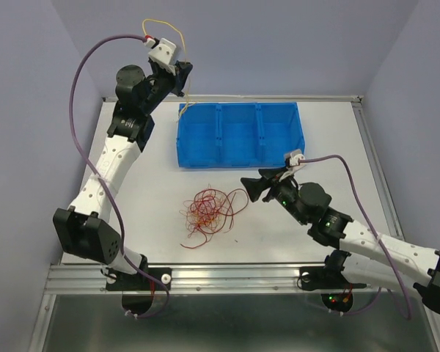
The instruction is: Untangle the cables
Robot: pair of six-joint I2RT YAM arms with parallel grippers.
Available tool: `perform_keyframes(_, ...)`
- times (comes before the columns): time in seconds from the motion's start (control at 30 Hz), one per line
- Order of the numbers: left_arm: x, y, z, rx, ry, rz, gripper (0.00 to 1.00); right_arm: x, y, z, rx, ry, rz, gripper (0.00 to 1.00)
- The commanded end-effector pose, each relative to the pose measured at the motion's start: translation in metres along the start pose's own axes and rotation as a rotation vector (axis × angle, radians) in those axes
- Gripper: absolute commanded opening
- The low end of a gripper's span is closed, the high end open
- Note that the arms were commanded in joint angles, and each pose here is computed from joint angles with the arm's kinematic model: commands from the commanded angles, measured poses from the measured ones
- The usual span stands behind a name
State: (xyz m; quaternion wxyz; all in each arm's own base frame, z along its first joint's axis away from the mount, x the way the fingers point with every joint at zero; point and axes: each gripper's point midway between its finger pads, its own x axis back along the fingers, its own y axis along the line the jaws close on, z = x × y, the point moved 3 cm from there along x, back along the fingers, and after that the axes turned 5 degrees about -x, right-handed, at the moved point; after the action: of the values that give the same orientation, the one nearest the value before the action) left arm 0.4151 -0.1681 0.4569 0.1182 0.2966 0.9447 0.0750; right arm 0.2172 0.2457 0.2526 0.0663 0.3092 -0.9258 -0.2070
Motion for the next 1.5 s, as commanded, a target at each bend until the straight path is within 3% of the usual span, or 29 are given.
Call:
perform_keyframes(0.0, -0.007, 0.009, -0.008, -0.05, -0.089, -0.007, 0.0, 0.006, -0.007, -0.015, -0.002, -0.052, 0.062, 0.77)
perform_keyframes(0.27, -0.03, 0.01, 0.07, -0.005, 0.048, 0.041, 0.0, 0.005, -0.013, -0.008, 0.008, -0.033, 0.087, 0.76)
perform_keyframes(0.57, -0.041, 0.006, 0.094, 0.046, 0.111, 0.1, 0.0, 0.003, -0.016, -0.001, 0.011, -0.015, 0.1, 0.73)
perform_keyframes(0.7, -0.041, 0.014, 0.058, 0.015, 0.059, 0.082, 0.0, 0.004, -0.018, -0.002, 0.008, -0.023, 0.116, 0.73)
perform_keyframes(0.97, -0.006, 0.024, -0.058, -0.108, -0.127, -0.005, 0.0, 0.007, -0.019, -0.001, 0.006, -0.02, 0.11, 0.73)
perform_keyframes(1.17, 0.021, 0.027, -0.114, -0.198, -0.217, -0.065, 0.0, 0.007, -0.018, -0.002, 0.003, -0.023, 0.105, 0.73)
perform_keyframes(1.3, 0.035, 0.025, -0.142, -0.23, -0.269, -0.076, 0.0, 0.008, -0.018, -0.002, 0.003, -0.024, 0.103, 0.72)
perform_keyframes(1.47, 0.04, 0.014, -0.149, -0.231, -0.287, -0.039, 0.0, 0.007, -0.018, -0.001, 0.003, -0.02, 0.105, 0.72)
